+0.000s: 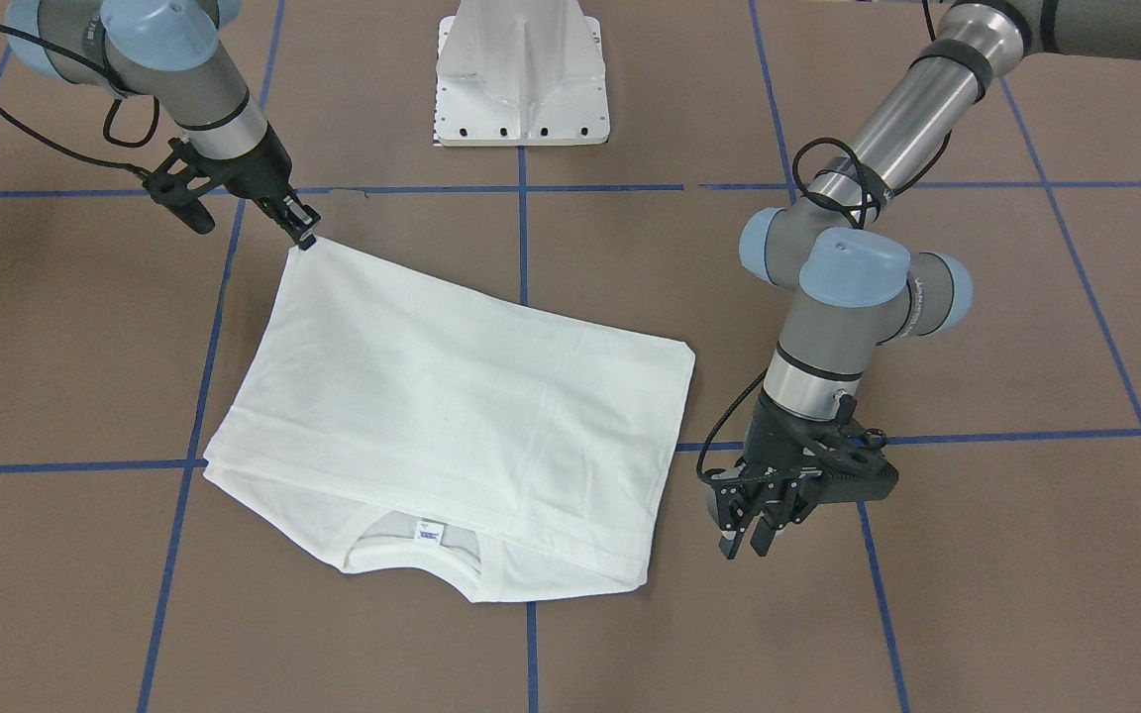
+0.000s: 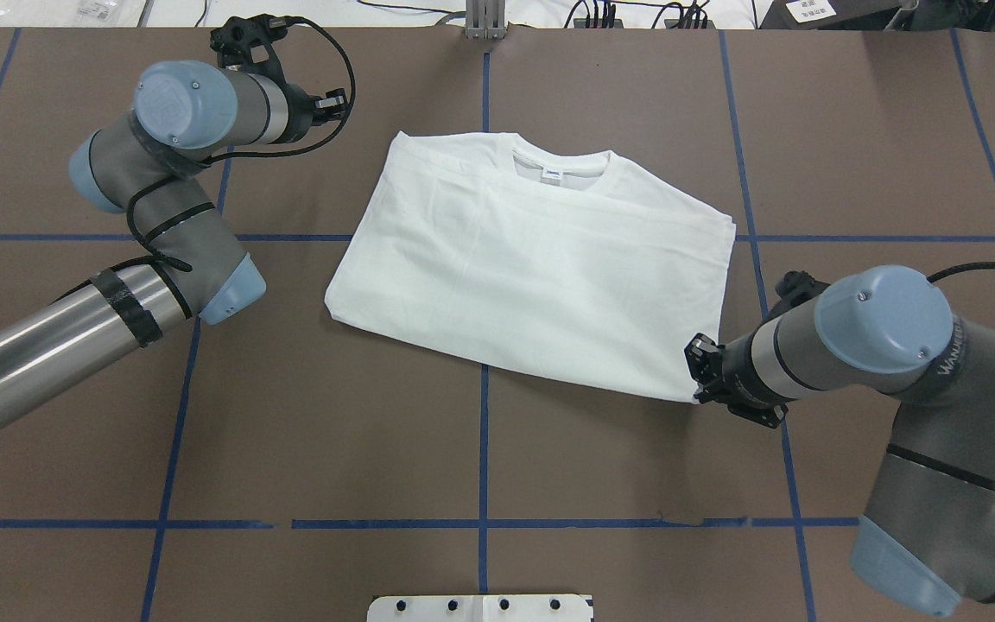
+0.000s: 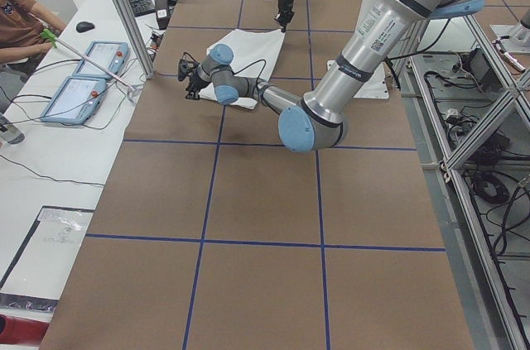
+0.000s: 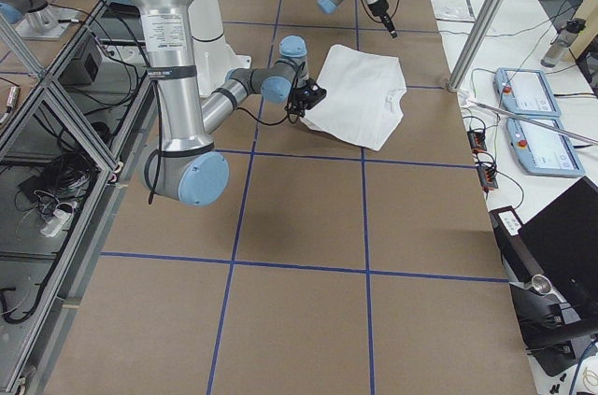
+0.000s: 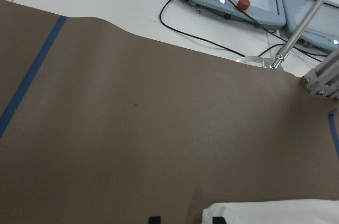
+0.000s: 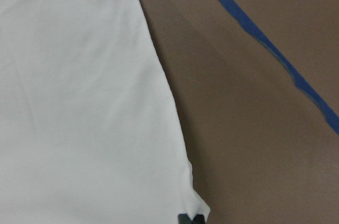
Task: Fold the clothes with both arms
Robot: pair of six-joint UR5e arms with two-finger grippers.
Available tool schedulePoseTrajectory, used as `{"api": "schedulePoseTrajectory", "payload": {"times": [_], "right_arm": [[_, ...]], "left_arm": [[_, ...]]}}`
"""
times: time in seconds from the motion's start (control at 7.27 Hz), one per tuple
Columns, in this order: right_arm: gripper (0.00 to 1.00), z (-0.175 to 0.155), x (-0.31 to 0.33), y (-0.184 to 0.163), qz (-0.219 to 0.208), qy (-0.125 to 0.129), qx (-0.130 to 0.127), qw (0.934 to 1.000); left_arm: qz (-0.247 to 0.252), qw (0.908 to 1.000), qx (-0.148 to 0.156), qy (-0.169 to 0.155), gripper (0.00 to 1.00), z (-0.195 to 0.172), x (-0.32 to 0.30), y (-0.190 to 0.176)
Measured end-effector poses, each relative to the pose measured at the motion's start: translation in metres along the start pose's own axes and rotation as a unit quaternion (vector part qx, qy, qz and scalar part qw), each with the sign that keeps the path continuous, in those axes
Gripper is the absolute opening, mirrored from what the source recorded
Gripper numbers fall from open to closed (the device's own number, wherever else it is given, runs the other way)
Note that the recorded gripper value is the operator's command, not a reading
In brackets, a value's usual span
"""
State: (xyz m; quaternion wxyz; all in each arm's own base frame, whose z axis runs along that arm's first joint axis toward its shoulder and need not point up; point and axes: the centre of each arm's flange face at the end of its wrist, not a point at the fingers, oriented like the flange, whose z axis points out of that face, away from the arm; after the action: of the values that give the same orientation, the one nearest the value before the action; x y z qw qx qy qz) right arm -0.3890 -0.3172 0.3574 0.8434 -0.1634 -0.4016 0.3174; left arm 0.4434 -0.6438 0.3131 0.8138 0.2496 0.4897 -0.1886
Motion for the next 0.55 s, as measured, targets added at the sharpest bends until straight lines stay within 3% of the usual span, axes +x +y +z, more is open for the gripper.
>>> {"api": "schedulePoseTrajectory", "payload": {"times": [0.14, 0.28, 0.41, 0.55], "right_arm": [[0.0, -0.01, 0.025, 0.02, -0.008, 0.027, -0.055, 0.9981], [0.25, -0.017, 0.05, 0.048, -0.014, 0.061, -0.112, 0.9917], [0.62, -0.021, 0.074, 0.079, -0.017, 0.091, -0.149, 0.9845], [1.0, -0.025, 0.093, 0.109, -0.017, 0.114, -0.168, 0.979]], "left_arm": [[-0.005, 0.9996, -0.018, 0.023, 0.44, -0.018, 0.007, 0.005], [-0.021, 0.9975, -0.046, 0.05, 0.44, -0.041, 0.013, 0.013], [-0.043, 0.9936, -0.075, 0.073, 0.44, -0.064, 0.016, 0.022], [-0.067, 0.9887, -0.103, 0.086, 0.46, -0.086, 0.018, 0.031]]}}
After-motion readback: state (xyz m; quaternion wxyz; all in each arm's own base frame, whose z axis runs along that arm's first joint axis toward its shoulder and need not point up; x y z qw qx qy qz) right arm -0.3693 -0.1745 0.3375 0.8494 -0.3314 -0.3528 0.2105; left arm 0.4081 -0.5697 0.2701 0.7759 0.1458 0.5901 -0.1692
